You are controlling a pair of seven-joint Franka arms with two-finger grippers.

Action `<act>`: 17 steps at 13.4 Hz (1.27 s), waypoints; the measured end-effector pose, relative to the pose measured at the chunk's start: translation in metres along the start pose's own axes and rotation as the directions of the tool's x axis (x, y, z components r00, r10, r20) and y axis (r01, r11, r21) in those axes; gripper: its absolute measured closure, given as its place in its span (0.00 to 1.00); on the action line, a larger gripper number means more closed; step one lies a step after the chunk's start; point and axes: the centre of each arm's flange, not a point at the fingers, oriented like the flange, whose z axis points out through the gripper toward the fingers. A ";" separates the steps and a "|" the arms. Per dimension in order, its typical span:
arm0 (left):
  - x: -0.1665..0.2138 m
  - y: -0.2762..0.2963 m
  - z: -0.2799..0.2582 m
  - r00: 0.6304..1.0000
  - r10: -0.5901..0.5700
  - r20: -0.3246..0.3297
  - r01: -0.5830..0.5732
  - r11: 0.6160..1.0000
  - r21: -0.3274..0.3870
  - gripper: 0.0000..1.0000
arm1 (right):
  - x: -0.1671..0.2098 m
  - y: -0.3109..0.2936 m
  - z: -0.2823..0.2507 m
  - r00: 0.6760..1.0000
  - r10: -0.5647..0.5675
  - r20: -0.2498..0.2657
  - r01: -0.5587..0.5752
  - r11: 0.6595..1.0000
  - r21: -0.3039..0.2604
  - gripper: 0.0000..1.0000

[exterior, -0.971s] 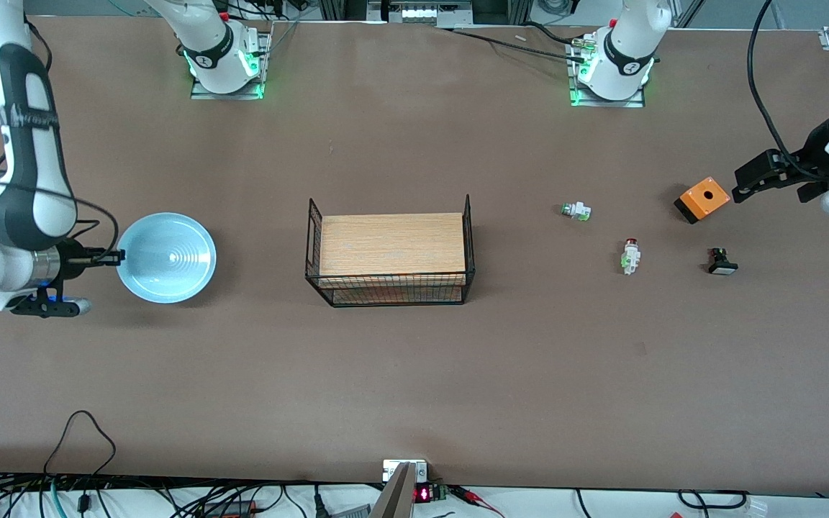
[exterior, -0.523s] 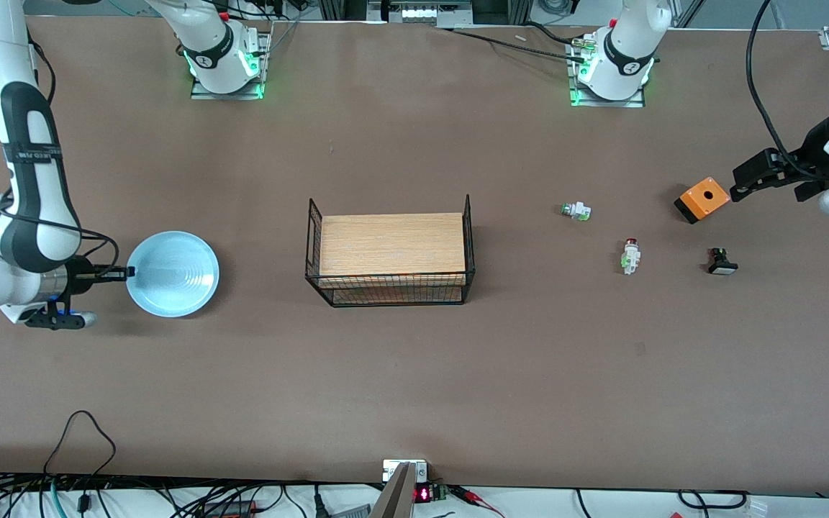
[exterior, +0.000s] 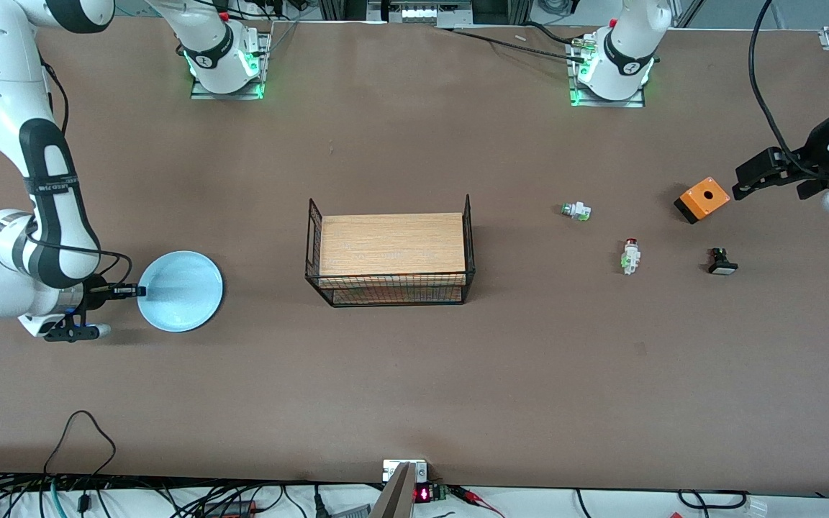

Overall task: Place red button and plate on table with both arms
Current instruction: 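Lower the blue plate onto the table and open the right gripper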

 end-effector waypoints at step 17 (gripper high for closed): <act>-0.002 -0.013 -0.008 0.999 0.038 -0.014 -0.038 0.999 0.001 0.00 | 0.012 -0.097 -0.155 0.981 -0.179 -0.068 0.177 0.983 -0.039 0.24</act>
